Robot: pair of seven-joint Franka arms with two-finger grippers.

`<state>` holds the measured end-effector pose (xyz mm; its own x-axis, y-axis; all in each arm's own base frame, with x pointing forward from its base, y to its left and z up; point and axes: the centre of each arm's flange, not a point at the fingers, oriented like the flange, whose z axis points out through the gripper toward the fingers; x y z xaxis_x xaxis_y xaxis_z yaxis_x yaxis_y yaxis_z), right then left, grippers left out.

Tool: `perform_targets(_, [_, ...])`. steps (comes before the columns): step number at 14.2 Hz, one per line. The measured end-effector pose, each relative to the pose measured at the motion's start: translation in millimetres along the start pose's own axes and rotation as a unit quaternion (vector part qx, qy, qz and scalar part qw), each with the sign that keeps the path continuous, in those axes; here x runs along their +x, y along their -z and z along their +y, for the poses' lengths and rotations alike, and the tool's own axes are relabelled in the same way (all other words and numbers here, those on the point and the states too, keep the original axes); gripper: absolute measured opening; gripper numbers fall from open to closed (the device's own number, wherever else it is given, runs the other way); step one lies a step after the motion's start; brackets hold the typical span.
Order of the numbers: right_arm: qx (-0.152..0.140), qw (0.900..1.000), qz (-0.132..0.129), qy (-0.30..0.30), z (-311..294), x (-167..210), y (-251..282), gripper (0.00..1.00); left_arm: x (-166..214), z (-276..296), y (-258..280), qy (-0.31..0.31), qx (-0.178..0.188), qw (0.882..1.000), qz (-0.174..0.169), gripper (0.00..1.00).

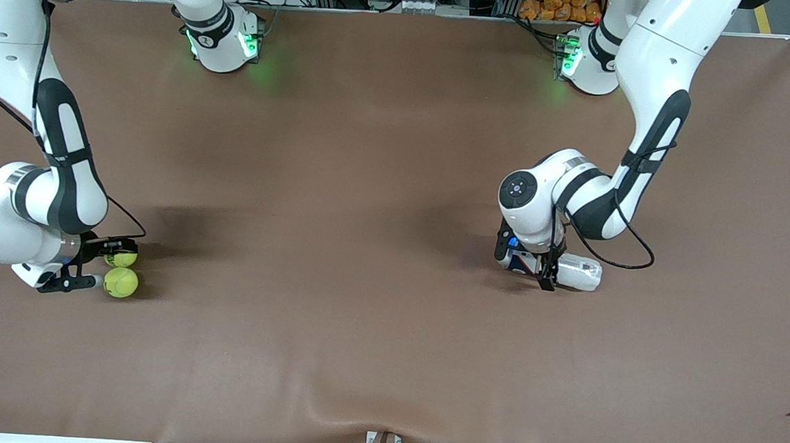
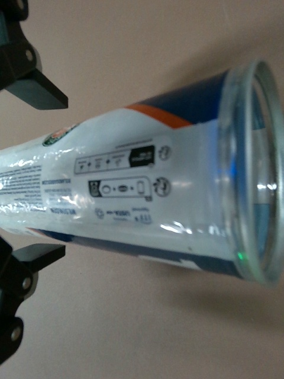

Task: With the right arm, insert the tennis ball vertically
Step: 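Grasp and stand the tube upright with the left gripper while the right grasps a ball, then move the upright tube with the left gripper while the right gripper carries the ball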

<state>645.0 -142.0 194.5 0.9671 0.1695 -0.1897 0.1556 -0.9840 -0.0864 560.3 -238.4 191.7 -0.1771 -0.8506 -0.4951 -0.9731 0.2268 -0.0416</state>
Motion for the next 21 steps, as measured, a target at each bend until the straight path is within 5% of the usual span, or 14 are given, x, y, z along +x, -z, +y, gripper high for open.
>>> perform_targets(6, [0.005, 1.0, 0.004, 0.016, 18.4, -10.8, 35.8, 0.67, 2.4, 2.4, -11.6, -0.002, -0.007, 1.0, 0.002, 1.0])
perform_targets(10, [0.045, 0.999, 0.015, 0.024, 24.5, -22.7, 59.5, 0.67, 5.6, 4.1, -18.7, -0.017, -0.002, 1.0, -0.008, 0.98])
perform_targets(14, [0.072, 0.997, 0.023, 0.022, 10.4, -26.0, 84.5, 0.67, 7.6, 4.2, -20.4, -0.019, -0.002, 1.0, -0.008, 0.7])
perform_targets(21, [0.101, 0.995, 0.016, 0.007, -5.3, -29.3, 103.9, 0.67, 33.3, -6.0, 13.5, -0.005, 0.036, 0.999, 0.008, 0.57])
